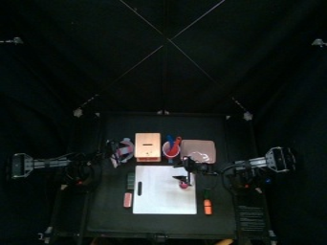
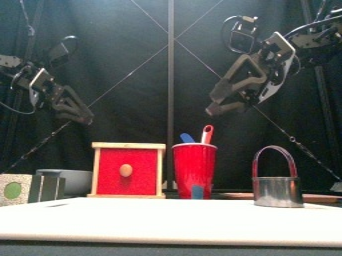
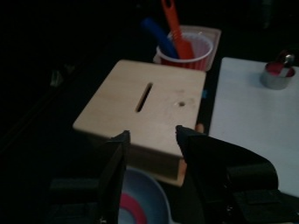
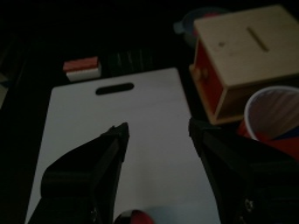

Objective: Get the cutter from the drawer then cut the dough then place the extra dough in the bowl
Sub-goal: Place the extra dough in the bowl

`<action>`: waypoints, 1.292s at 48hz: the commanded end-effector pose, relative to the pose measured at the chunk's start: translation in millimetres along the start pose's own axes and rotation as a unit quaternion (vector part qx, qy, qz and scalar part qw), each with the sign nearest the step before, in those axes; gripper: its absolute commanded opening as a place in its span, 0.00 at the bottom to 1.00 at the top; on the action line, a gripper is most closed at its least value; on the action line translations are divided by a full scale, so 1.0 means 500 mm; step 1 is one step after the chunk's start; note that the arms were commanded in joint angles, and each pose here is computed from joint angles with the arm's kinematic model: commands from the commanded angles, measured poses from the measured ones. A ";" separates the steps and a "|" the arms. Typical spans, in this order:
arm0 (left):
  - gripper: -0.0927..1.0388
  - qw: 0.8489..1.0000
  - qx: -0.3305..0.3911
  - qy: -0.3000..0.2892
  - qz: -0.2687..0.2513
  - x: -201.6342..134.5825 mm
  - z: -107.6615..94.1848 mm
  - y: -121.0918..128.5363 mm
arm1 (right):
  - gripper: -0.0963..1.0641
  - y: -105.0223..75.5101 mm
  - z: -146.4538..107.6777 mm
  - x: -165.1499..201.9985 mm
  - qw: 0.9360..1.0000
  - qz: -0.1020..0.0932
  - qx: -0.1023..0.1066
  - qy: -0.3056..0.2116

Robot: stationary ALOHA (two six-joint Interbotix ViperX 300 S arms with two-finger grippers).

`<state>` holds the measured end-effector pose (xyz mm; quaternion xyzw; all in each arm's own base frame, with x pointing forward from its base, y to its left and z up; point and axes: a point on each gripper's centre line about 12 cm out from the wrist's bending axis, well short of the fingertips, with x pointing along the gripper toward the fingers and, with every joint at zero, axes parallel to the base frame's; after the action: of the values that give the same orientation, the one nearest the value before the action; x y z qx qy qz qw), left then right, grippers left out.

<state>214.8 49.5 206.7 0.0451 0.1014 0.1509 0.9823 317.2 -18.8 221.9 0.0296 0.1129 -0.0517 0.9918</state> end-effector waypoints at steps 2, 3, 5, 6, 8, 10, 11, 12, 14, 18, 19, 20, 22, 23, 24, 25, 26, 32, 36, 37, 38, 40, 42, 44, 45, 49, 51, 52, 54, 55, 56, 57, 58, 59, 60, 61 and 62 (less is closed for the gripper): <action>0.81 0.998 0.005 -0.057 -0.023 -0.001 0.040 -0.031 | 0.86 -0.009 0.032 -0.005 0.999 -0.006 -0.006 -0.051; 0.81 0.998 0.003 -0.064 -0.025 -0.002 0.043 -0.034 | 0.86 -0.009 0.033 -0.004 0.999 -0.006 -0.006 -0.053; 0.81 0.996 -0.001 -0.081 -0.030 -0.005 0.054 -0.041 | 0.86 -0.011 0.034 -0.004 0.998 -0.007 -0.006 -0.056; 0.81 0.996 -0.003 -0.085 -0.031 -0.005 0.056 -0.043 | 0.86 -0.011 0.034 -0.003 0.998 -0.008 -0.005 -0.057; 0.81 0.995 -0.007 -0.095 -0.035 -0.006 0.063 -0.048 | 0.86 -0.011 0.035 -0.004 0.998 -0.008 -0.004 -0.058; 0.81 0.994 -0.011 -0.099 -0.039 -0.008 0.065 -0.052 | 0.86 -0.011 0.034 -0.003 0.998 -0.008 -0.005 -0.057; 0.81 0.994 -0.014 -0.099 -0.041 -0.008 0.065 -0.054 | 0.86 -0.011 0.034 -0.004 0.998 -0.008 -0.005 -0.057; 0.81 0.994 -0.016 -0.099 -0.043 -0.008 0.065 -0.055 | 0.86 -0.011 0.033 -0.004 0.998 -0.008 -0.004 -0.057; 0.81 0.994 -0.020 -0.099 -0.045 -0.009 0.064 -0.056 | 0.86 -0.011 0.030 -0.003 0.998 -0.008 -0.004 -0.056; 0.81 0.994 -0.028 -0.096 -0.046 -0.010 0.061 -0.057 | 0.86 -0.011 0.025 0.000 0.999 -0.008 -0.003 -0.052; 0.81 0.994 -0.029 -0.095 -0.047 -0.010 0.060 -0.057 | 0.86 -0.010 0.024 0.000 0.999 -0.008 -0.003 -0.051; 0.81 0.994 -0.031 -0.094 -0.047 -0.010 0.059 -0.057 | 0.86 -0.009 0.022 0.002 0.999 -0.008 -0.002 -0.049; 0.81 0.994 -0.035 -0.095 -0.047 -0.010 0.060 -0.057 | 0.86 -0.007 0.021 0.003 0.999 -0.006 -0.002 -0.048; 0.81 0.994 -0.035 -0.096 -0.047 -0.010 0.061 -0.057 | 0.86 -0.006 0.021 0.003 0.999 -0.005 -0.003 -0.048; 0.81 0.994 -0.036 -0.094 -0.047 -0.010 0.059 -0.057 | 0.86 -0.006 0.018 0.004 0.999 -0.005 -0.004 -0.046; 0.81 0.994 -0.036 -0.094 -0.047 -0.010 0.059 -0.057 | 0.86 -0.005 0.019 0.004 0.999 -0.004 -0.006 -0.046; 0.81 0.994 -0.037 -0.096 -0.048 -0.010 0.061 -0.057 | 0.86 -0.005 0.019 0.005 0.999 -0.004 -0.007 -0.045; 0.81 0.994 -0.037 -0.096 -0.047 -0.009 0.062 -0.057 | 0.86 -0.005 0.018 0.006 0.999 -0.003 -0.008 -0.042; 0.81 0.993 -0.036 -0.097 -0.048 -0.010 0.063 -0.058 | 0.86 -0.004 0.022 0.008 0.999 -0.003 -0.009 -0.044; 0.81 0.994 -0.036 -0.096 -0.047 -0.010 0.062 -0.057 | 0.86 -0.004 0.023 0.008 0.999 -0.003 -0.010 -0.045; 0.81 0.994 -0.036 -0.094 -0.048 -0.009 0.060 -0.057 | 0.86 -0.003 0.023 0.008 0.999 -0.002 -0.011 -0.045; 0.81 0.994 -0.036 -0.093 -0.047 -0.011 0.057 -0.057 | 0.86 -0.004 0.023 0.008 0.999 -0.002 -0.013 -0.045; 0.81 0.994 -0.036 -0.089 -0.048 -0.012 0.052 -0.057 | 0.86 -0.006 0.022 0.009 0.999 -0.003 -0.014 -0.044; 0.81 0.994 -0.035 -0.087 -0.048 -0.012 0.048 -0.057 | 0.86 -0.006 0.019 0.010 0.999 -0.002 -0.017 -0.041; 0.81 0.995 -0.035 -0.086 -0.048 -0.013 0.047 -0.057 | 0.86 -0.006 0.018 0.011 0.999 -0.002 -0.018 -0.040; 0.81 0.995 -0.034 -0.086 -0.048 -0.013 0.047 -0.057 | 0.86 -0.005 0.017 0.012 0.999 0.000 -0.020 -0.038; 0.81 0.994 -0.034 -0.087 -0.048 -0.012 0.048 -0.057 | 0.86 -0.004 0.016 0.012 0.999 0.001 -0.022 -0.037; 0.81 0.994 -0.035 -0.087 -0.048 -0.012 0.048 -0.057 | 0.86 -0.004 0.016 0.012 0.999 0.001 -0.022 -0.037; 0.81 0.994 -0.035 -0.088 -0.049 -0.012 0.051 -0.058 | 0.86 -0.004 0.017 0.013 0.999 0.001 -0.024 -0.038; 0.81 0.994 -0.035 -0.089 -0.050 -0.012 0.052 -0.059 | 0.86 -0.004 0.017 0.013 0.999 0.001 -0.025 -0.038; 0.81 0.994 -0.035 -0.090 -0.051 -0.012 0.054 -0.060 | 0.86 -0.004 0.017 0.013 0.999 0.002 -0.025 -0.038; 0.81 0.994 -0.034 -0.090 -0.051 -0.011 0.053 -0.060 | 0.86 -0.003 0.017 0.013 0.999 0.002 -0.025 -0.038; 0.81 0.994 -0.035 -0.091 -0.051 -0.011 0.055 -0.060 | 0.86 -0.003 0.017 0.013 0.999 0.003 -0.027 -0.038; 0.81 0.994 -0.035 -0.091 -0.051 -0.011 0.055 -0.059 | 0.86 -0.001 0.017 0.012 0.999 0.005 -0.028 -0.038; 0.81 0.994 -0.034 -0.090 -0.051 -0.011 0.055 -0.060 | 0.86 -0.001 0.016 0.012 0.999 0.006 -0.029 -0.037; 0.81 0.994 -0.034 -0.090 -0.050 -0.011 0.055 -0.059 | 0.86 0.001 0.018 0.013 0.999 0.007 -0.030 -0.039; 0.81 0.994 -0.035 -0.092 -0.049 -0.011 0.056 -0.058 | 0.86 0.002 0.016 0.012 0.999 0.008 -0.031 -0.037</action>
<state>218.9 18.8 220.1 0.0213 0.0250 0.1001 0.9944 321.4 -20.1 217.7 -0.0004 0.0942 -0.0440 0.9946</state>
